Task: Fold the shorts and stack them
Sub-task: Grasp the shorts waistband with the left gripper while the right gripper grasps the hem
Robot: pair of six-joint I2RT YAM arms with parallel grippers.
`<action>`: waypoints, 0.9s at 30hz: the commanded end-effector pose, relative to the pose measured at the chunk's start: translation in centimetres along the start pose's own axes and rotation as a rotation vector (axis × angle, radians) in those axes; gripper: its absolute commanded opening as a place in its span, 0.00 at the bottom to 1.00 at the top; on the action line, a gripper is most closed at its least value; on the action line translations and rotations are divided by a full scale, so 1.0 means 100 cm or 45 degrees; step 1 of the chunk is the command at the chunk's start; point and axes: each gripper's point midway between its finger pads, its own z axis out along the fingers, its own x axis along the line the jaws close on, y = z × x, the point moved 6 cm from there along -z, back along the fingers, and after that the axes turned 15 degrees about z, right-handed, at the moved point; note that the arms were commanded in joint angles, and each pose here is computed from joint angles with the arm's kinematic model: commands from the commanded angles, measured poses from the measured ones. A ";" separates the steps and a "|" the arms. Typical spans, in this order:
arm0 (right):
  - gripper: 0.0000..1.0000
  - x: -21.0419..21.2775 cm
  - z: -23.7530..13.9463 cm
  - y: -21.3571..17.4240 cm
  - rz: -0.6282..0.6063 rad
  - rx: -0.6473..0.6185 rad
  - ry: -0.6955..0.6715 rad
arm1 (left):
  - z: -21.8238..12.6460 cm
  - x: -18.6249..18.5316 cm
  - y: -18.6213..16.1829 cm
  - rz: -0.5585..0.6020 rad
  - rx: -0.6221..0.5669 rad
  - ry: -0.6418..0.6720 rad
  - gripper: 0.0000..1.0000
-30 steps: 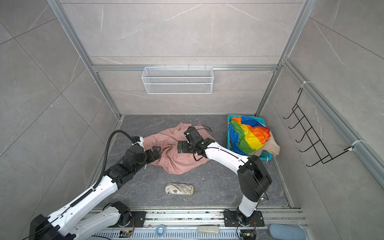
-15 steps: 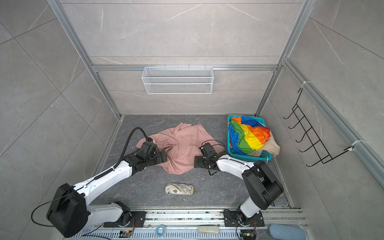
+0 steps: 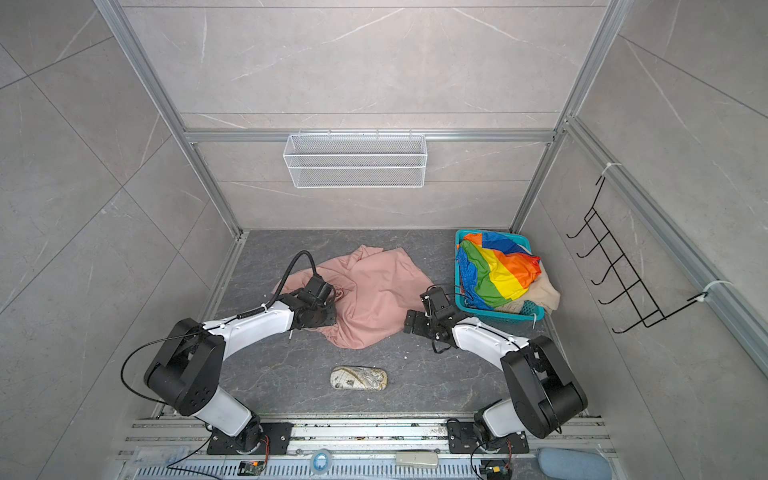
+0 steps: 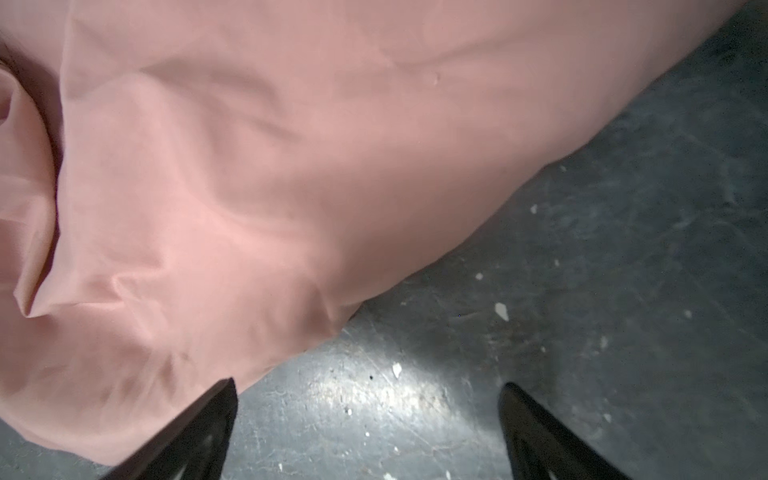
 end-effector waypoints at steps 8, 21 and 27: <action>0.99 -0.004 -0.002 0.041 0.236 -0.097 0.058 | -0.069 0.025 0.061 0.006 -0.235 0.013 0.00; 0.85 0.007 0.038 0.055 0.396 -0.071 0.099 | -0.116 0.086 0.036 -0.369 -0.440 -0.040 0.00; 0.53 -0.008 0.046 0.042 0.417 -0.071 0.082 | -0.113 0.094 0.033 -0.444 -0.437 -0.074 0.00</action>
